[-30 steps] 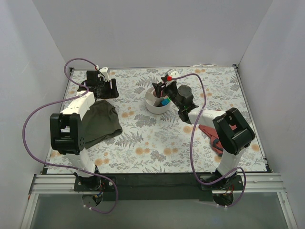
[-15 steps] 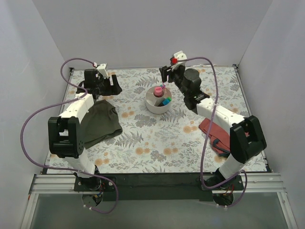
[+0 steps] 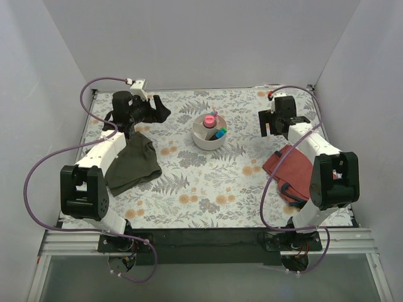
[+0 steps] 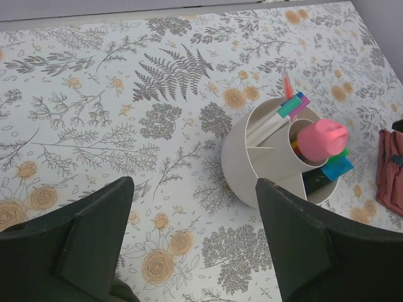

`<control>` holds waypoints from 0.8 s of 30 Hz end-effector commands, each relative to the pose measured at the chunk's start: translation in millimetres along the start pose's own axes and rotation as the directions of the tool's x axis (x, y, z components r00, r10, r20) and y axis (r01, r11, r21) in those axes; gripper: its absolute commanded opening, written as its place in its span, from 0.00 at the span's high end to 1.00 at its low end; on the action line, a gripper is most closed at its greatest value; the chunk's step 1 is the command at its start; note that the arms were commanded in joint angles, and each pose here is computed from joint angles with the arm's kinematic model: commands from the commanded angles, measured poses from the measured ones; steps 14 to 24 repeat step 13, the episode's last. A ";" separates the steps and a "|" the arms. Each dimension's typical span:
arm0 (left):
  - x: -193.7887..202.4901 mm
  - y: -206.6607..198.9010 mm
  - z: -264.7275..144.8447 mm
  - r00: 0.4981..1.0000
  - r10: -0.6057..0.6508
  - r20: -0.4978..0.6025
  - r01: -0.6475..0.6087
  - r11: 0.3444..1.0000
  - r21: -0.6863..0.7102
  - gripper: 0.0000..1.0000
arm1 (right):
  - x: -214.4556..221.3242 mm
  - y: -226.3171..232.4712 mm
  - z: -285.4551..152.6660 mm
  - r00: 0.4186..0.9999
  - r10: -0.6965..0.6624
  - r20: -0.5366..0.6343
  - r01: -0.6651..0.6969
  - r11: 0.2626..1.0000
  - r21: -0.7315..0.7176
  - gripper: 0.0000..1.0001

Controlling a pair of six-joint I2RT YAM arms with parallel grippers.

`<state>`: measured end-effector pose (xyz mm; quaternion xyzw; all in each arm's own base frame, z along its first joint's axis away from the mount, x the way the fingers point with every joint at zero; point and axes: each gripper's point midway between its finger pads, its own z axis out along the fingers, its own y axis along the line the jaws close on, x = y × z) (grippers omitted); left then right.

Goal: Sort the stationery into containers
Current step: Reset both arms

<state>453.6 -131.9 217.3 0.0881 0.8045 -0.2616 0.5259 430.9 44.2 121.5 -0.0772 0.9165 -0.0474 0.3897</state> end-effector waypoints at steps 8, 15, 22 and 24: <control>-36.4 -3.4 -9.7 0.996 -0.008 0.090 0.012 0.999 -0.039 0.20 | -16.8 -29.7 -48.5 0.995 -0.077 0.055 0.070 0.989 0.133 0.02; -31.3 2.4 -7.8 0.999 -0.011 0.053 0.015 0.998 -0.067 0.20 | -22.8 -24.9 -55.2 0.995 -0.064 0.070 0.056 0.993 0.103 0.02; -31.3 2.4 -7.8 0.999 -0.011 0.053 0.015 0.998 -0.067 0.20 | -22.8 -24.9 -55.2 0.995 -0.064 0.070 0.056 0.993 0.103 0.02; -31.3 2.4 -7.8 0.999 -0.011 0.053 0.015 0.998 -0.067 0.20 | -22.8 -24.9 -55.2 0.995 -0.064 0.070 0.056 0.993 0.103 0.02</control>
